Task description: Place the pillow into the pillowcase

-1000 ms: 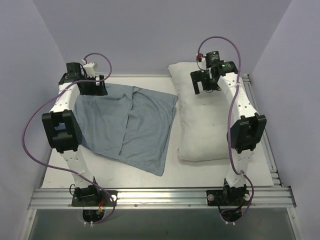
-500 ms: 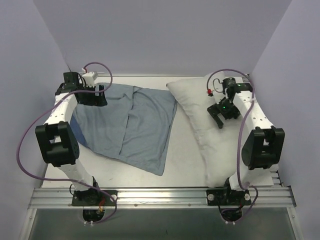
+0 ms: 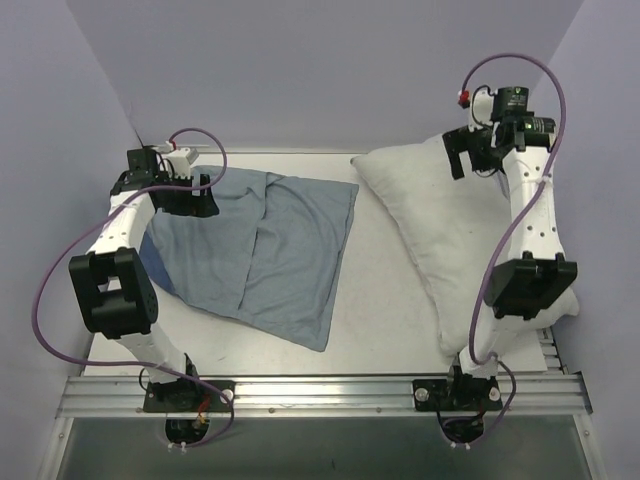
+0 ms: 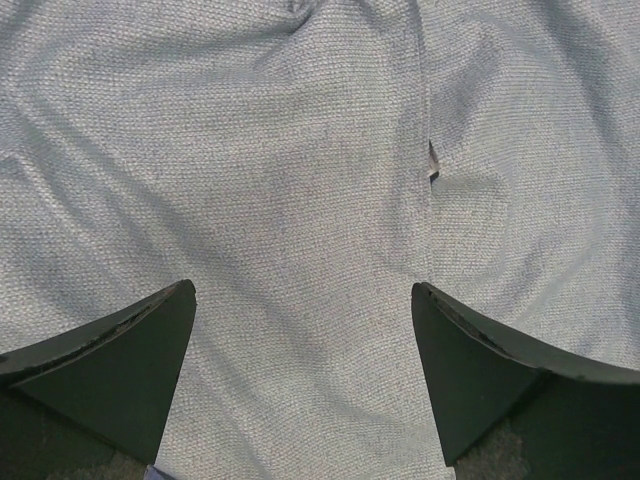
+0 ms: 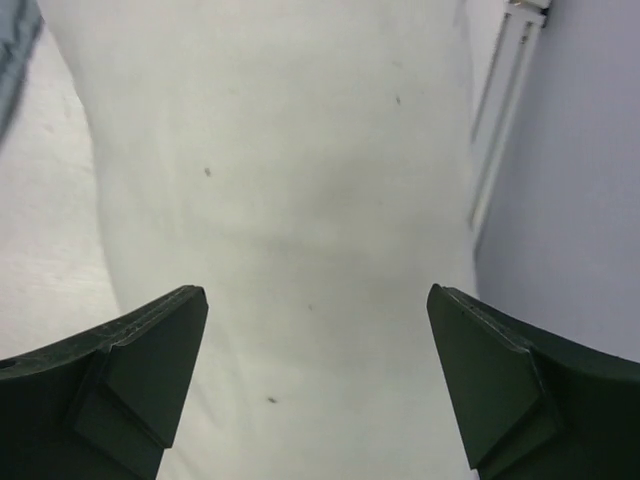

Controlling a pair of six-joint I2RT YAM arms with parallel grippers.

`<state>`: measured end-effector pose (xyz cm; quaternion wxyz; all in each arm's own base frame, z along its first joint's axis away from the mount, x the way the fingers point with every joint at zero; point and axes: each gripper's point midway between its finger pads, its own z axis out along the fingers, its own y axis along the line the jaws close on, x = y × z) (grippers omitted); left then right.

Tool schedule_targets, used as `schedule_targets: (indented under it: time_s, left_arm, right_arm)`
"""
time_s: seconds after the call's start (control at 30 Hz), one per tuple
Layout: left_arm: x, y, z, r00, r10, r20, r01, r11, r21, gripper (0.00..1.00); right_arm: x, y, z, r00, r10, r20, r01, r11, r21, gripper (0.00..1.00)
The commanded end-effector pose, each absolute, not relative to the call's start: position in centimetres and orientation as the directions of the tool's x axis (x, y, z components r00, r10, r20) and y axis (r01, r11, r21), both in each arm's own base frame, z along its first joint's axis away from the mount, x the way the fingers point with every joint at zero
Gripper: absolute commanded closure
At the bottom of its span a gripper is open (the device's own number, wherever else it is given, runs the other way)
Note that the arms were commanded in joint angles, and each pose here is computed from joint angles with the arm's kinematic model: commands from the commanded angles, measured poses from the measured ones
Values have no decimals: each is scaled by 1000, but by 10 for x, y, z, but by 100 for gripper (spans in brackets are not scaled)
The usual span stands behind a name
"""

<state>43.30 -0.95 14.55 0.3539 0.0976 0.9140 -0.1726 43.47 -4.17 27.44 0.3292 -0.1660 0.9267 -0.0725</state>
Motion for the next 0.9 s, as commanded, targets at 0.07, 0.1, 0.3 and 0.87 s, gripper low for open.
schedule_targets:
  time_s: [0.07, 0.1, 0.3, 0.87]
  left_arm:
    - [435, -13, 188, -637, 73, -768, 352, 913, -205, 3]
    - [434, -11, 188, -637, 77, -767, 347, 917, -196, 3]
    - [420, -1, 188, -650, 89, -754, 309, 938, -157, 3]
    - [409, -29, 183, -676, 47, -735, 339, 906, -253, 20]
  right_arm:
    - [495, -19, 223, -807, -15, -590, -105, 987, 119, 0]
    - [509, -20, 225, -787, -5, -617, -93, 990, 110, 0]
    - [519, -23, 125, -883, -88, -461, -121, 992, 42, 0]
    - [362, 103, 193, -577, -621, -530, -805, 543, 240, 100]
